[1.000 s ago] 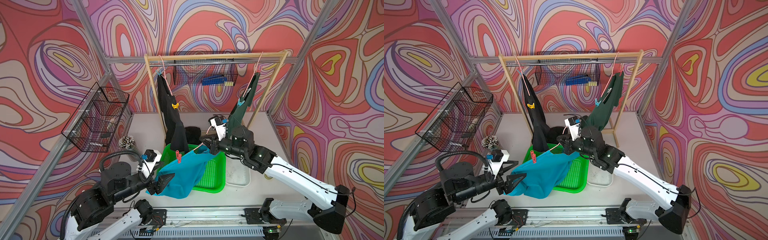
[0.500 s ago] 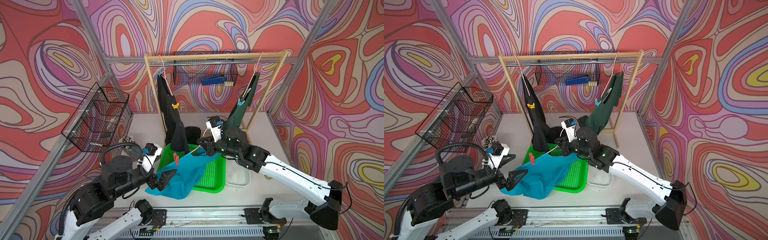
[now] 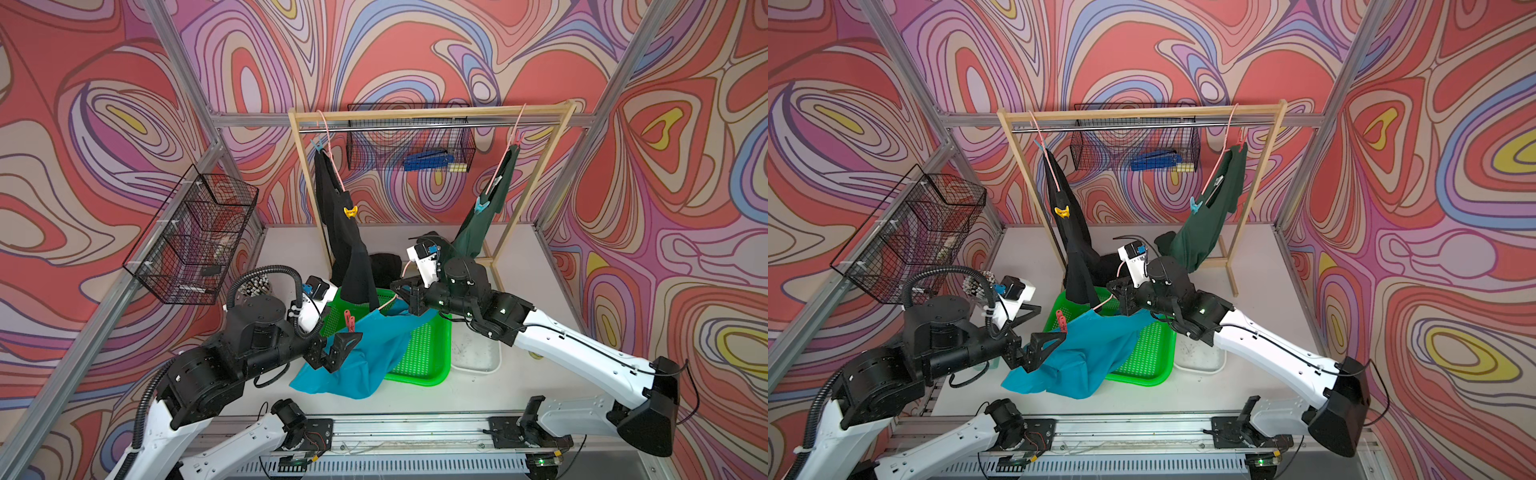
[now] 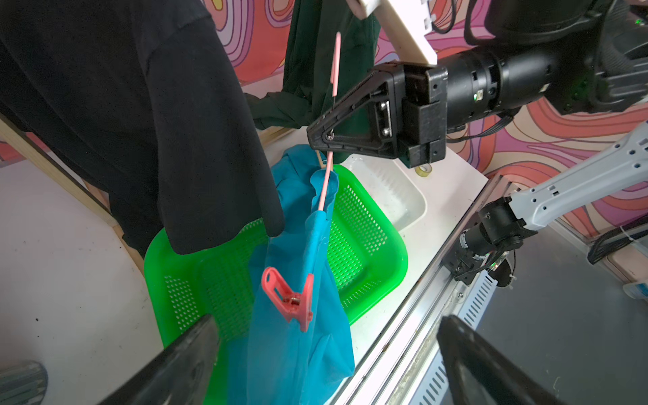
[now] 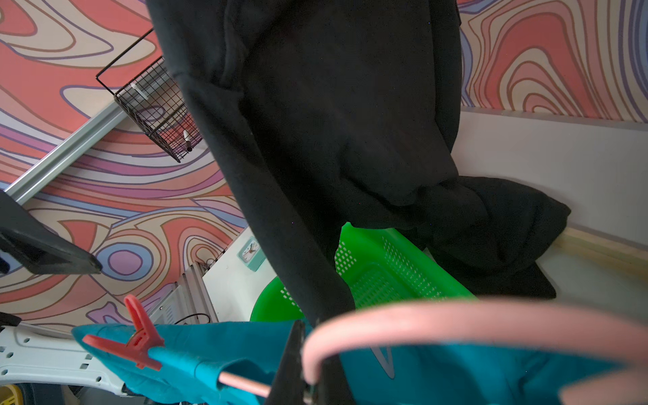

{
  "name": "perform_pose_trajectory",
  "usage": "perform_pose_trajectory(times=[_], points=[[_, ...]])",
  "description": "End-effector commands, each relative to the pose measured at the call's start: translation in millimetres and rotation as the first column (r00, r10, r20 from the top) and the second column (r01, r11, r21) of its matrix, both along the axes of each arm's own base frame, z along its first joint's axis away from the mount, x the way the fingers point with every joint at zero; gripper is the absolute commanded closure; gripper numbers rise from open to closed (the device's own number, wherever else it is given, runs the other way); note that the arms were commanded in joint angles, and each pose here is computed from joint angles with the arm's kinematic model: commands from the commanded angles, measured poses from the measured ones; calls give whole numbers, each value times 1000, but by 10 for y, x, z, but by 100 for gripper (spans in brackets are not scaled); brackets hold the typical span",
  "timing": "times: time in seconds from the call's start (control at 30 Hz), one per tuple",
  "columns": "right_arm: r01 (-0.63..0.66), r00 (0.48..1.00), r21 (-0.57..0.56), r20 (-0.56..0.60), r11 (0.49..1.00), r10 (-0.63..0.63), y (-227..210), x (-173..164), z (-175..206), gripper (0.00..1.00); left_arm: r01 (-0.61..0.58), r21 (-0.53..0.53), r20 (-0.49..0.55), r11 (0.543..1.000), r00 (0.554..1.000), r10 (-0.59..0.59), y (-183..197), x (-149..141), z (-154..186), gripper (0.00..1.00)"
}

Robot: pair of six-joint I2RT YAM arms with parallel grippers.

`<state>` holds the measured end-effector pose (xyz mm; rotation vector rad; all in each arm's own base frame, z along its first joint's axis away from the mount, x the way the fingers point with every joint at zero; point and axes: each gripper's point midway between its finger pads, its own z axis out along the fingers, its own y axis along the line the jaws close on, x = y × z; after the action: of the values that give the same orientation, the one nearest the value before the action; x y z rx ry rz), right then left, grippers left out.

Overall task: Remove the clothespins securing t-shirts to the hanger
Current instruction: Remove the clothespin from the hanger.

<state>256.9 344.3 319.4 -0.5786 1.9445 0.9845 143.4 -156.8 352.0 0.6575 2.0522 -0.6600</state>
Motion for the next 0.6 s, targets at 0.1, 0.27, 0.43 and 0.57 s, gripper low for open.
perform_pose_trajectory(times=[0.1,0.27,0.43,0.57], points=[[-12,999,18,30,1000,12,52,-20,73,100,10,34,-52,999,999,-8,-58,22,-177,0],[-16,999,16,31,1000,15,47,-42,69,100,20,42,-70,999,997,-17,-128,69,-238,8],[-22,999,15,33,1000,21,49,-71,66,100,7,48,-83,999,997,-3,-152,116,-277,12],[-24,999,10,32,1000,24,46,-81,53,100,13,30,-81,999,997,-10,-184,122,-273,22]])
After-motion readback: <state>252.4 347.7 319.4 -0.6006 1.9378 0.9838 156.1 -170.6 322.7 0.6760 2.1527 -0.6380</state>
